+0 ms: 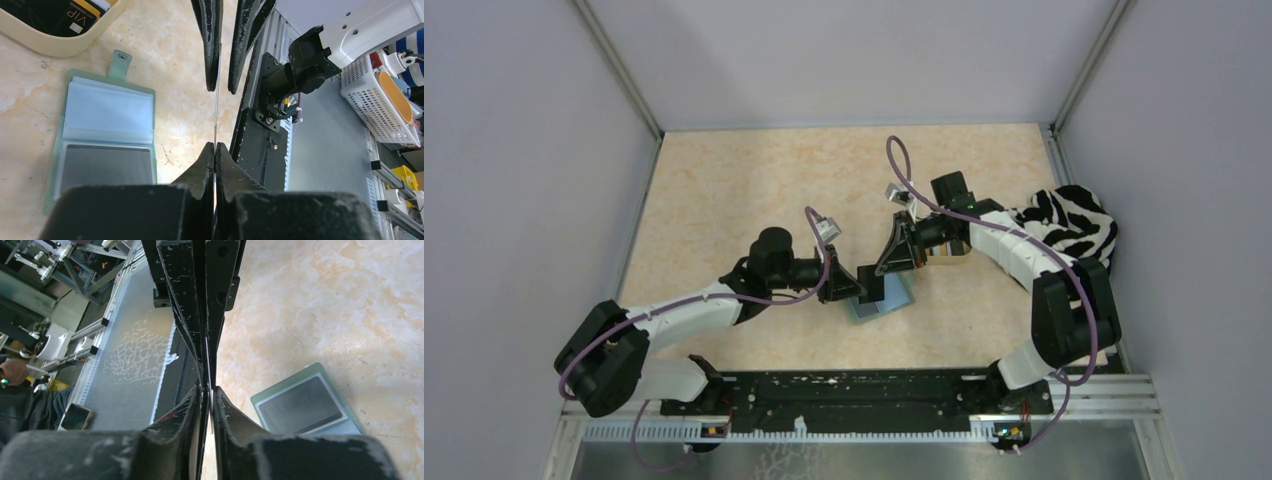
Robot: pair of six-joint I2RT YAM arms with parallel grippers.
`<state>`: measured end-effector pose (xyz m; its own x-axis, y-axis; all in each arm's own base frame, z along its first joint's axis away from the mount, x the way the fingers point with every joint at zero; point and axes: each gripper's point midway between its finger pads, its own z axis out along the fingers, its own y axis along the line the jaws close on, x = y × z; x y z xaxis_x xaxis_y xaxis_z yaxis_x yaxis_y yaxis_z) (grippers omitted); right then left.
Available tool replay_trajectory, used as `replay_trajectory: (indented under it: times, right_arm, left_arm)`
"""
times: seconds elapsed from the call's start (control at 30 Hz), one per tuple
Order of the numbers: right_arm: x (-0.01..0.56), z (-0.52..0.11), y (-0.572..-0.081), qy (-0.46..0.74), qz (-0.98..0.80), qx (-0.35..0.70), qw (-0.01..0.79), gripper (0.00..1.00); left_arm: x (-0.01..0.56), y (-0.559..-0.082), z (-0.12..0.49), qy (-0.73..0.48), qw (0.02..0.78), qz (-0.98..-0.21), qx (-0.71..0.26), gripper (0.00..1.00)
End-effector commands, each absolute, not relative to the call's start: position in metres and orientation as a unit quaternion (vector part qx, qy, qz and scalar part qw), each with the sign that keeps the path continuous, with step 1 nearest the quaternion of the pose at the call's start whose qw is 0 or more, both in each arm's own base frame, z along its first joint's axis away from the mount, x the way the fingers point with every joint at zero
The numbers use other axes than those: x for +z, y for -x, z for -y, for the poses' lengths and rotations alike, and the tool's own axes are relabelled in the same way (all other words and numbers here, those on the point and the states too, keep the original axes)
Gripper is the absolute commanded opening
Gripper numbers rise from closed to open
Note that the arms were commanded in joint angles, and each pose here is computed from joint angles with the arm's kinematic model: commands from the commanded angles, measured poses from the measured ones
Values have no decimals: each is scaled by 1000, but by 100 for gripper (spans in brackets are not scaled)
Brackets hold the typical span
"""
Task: Put the credit cards into the card holder
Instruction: Pick up the credit card from the storage box, then insert the credit card into the card holder.
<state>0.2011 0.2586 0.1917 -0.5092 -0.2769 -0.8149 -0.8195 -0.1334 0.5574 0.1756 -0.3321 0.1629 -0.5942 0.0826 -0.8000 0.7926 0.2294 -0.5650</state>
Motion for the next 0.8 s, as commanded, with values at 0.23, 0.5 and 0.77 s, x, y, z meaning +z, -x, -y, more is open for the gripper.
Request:
replay_trajectory:
  times: [0.23, 0.5, 0.77]
  right_arm:
    - [216, -265, -200, 477, -580, 611, 250, 0]
    - [205, -265, -211, 461, -622, 591, 229, 0]
    - [177, -264, -233, 436, -680, 545, 225, 0]
  left_arm:
    - [168, -183, 333, -306, 350, -711, -528, 0]
    - [150, -203, 310, -218, 383, -764, -470, 35]
    - [130, -209, 274, -114, 413, -793, -433, 49]
